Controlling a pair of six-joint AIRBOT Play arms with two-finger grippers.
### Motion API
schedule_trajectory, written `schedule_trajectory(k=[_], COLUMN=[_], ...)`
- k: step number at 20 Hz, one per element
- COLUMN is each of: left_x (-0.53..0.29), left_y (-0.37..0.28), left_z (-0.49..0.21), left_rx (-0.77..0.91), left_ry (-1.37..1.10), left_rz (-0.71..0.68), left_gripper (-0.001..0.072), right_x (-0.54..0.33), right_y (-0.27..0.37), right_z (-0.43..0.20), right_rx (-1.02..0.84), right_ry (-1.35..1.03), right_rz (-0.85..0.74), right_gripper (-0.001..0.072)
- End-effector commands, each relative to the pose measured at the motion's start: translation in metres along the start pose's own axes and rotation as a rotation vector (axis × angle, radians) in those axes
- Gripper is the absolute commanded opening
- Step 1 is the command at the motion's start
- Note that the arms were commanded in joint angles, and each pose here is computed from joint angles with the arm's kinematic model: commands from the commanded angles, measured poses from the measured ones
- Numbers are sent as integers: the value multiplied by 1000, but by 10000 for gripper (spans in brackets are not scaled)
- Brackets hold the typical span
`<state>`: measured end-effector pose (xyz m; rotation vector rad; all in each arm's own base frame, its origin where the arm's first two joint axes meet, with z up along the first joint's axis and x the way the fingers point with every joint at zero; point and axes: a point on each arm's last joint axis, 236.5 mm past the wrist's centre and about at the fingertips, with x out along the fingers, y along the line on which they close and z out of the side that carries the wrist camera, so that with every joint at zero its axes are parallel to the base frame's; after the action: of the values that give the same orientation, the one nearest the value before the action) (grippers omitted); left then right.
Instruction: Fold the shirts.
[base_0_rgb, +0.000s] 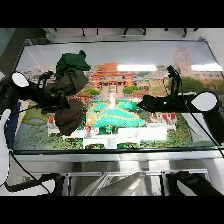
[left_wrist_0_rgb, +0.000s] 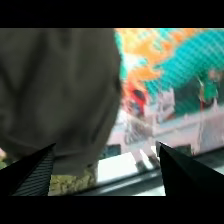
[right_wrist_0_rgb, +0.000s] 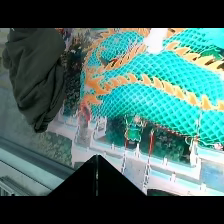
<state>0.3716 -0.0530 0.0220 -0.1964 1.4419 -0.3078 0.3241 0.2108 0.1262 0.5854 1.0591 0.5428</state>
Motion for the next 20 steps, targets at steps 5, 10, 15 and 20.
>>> schedule_trajectory(k=[5, 10, 15, 20], left_x=[53, 104, 96, 28], left_y=[51, 52, 38, -28], left_z=[22, 13, 16, 23], left_rx=[-138, -122, -6, 49], left_ry=[10, 113, 95, -37], left_rz=[-14, -28, -17, -143], left_gripper=[712, 519, 15, 15], right_x=[0, 0, -2, -7], right_y=[0, 0, 19, 50], right_z=[0, 0, 32, 34], right_rx=[1, 1, 88, 181], right_ry=[2, 2, -130, -124], right_rz=[0, 0, 90, 229], right_gripper=[21, 21, 21, 21])
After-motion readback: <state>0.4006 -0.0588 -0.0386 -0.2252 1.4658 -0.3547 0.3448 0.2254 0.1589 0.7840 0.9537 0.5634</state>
